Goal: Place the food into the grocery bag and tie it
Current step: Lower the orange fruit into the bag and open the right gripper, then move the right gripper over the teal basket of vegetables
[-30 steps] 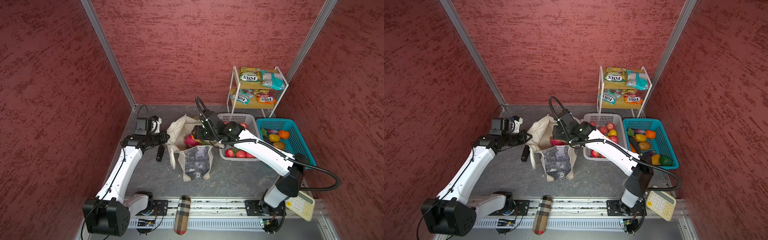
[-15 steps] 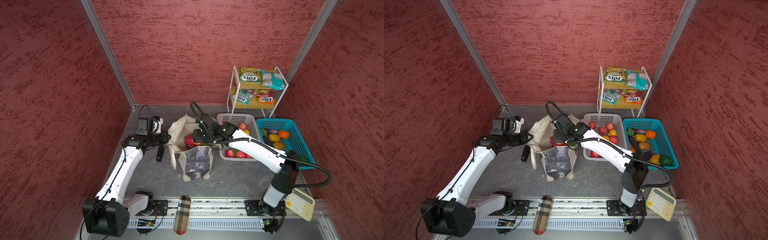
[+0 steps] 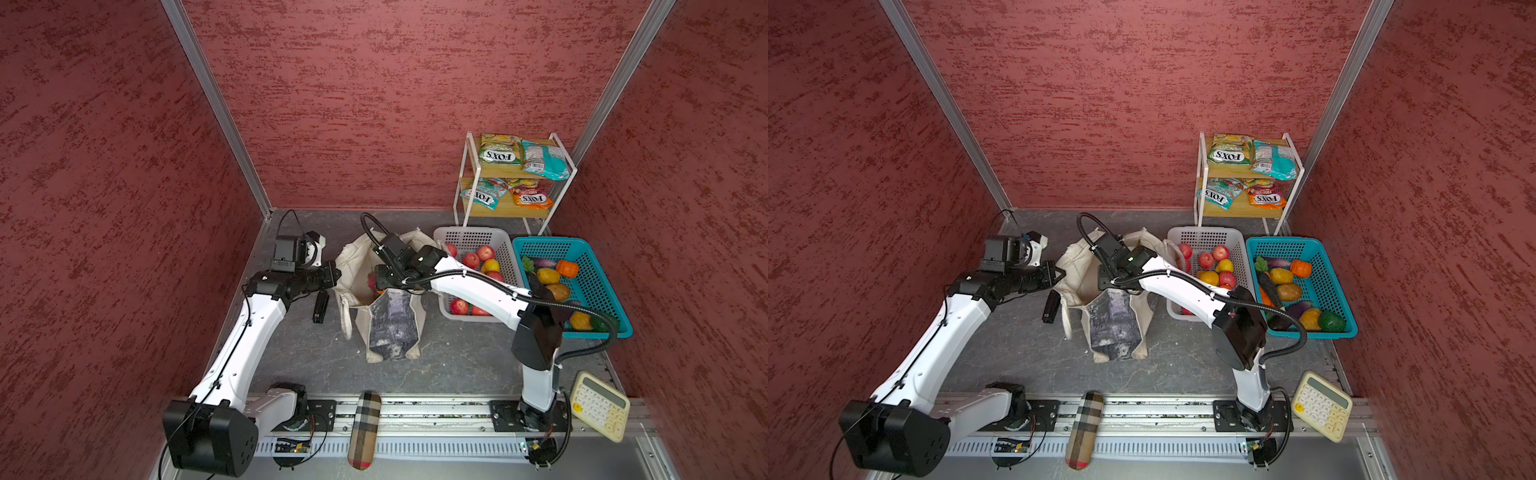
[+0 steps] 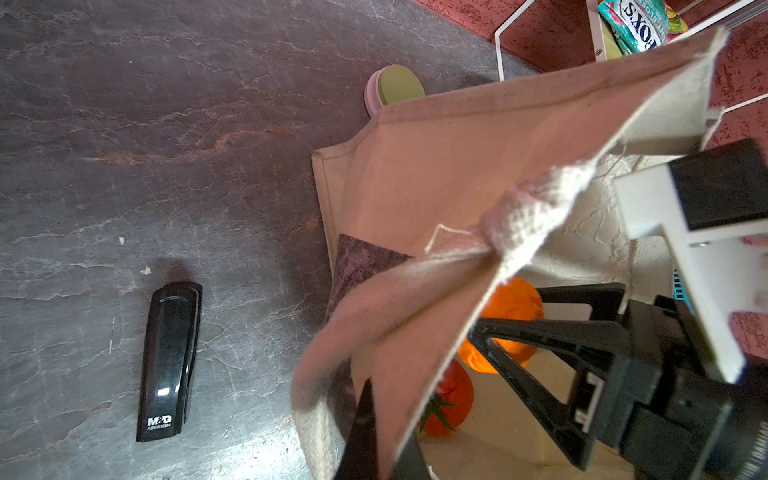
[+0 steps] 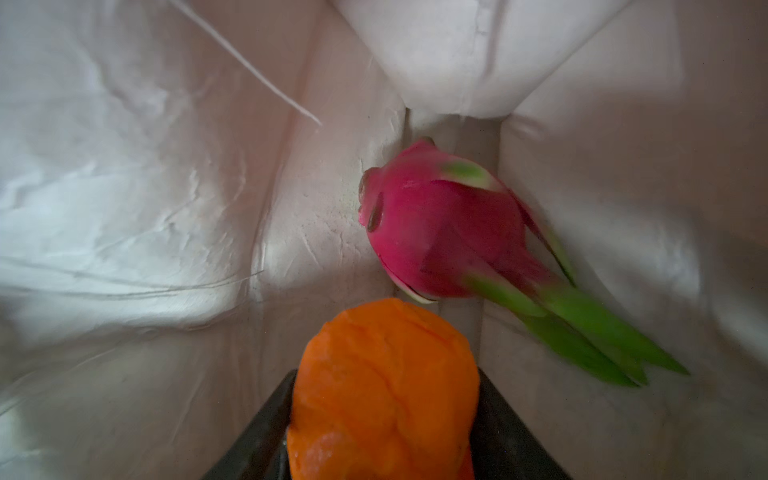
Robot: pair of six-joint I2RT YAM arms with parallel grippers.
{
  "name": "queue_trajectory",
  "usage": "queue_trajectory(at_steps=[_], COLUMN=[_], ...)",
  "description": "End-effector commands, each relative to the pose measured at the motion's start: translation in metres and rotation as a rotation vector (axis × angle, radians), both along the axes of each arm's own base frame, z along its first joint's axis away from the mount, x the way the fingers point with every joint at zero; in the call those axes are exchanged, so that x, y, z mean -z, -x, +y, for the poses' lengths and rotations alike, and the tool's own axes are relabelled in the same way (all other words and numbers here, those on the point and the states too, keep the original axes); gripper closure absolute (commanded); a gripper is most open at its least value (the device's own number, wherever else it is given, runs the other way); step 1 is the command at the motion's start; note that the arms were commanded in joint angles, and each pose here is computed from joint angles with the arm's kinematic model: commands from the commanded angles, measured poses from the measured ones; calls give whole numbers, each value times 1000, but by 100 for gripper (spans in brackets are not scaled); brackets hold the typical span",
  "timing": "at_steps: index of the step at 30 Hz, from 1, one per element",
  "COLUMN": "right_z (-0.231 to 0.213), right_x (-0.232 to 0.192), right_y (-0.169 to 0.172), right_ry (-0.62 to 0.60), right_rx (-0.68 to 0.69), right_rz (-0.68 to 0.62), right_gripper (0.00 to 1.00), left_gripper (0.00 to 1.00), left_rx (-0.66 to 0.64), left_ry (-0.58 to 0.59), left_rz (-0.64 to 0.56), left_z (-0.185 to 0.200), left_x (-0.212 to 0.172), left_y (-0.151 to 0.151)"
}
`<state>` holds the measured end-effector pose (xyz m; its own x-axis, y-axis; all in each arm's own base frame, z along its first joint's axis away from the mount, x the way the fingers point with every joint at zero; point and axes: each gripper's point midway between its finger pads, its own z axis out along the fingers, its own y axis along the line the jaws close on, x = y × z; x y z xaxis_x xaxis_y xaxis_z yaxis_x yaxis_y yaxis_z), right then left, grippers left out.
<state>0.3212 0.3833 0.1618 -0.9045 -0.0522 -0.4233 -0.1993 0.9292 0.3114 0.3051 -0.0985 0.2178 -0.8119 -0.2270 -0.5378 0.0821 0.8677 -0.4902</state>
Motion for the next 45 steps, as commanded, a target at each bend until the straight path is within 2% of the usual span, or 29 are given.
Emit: queue_trajectory(at_steps=[1,8,10,12,13,19,25,30,34,39,45], right_z=[2,0,-1,-2,-3,-8,-22,-60,-97,-151,-220], right_x=[9,15,14,12,10,-25,-105,-173,-204,-210,-182], right_y=[4,6,6,5,5,-3,-9,-7,-3,0,0], right_ry=[45,87,96,103,103,121,99,75,114,214,256], right_rx=[-15,-32,-35,-35,-35,-27,15,97,172,293,482], right_rz=[0,-11,-19,-26,-29,-99,-264,-423,-518,-569,-504], right_gripper=[38,32,27,16,2,1,1,1,1,1,1], left_gripper=[100,100,100,100,100,100,100,100,100,100,100], left_rx=[9,16,16,18,15,5,1,-3,-12,-17,-28], left_ry=[6,24,23,21,19,3,-3,-6,-13,-15,-26], left_rz=[-30,-20,-24,-33,-35,-46,-40,-35,-35,-30,-30], left_z=[-2,-4,-4,-5,-4,-1,0,1,2,3,5], left_x=[-5,-4,-5,-6,-7,-9,-7,-6,-5,-3,-3], left_y=[0,-1,0,1,2,2,1,1,0,-1,-2])
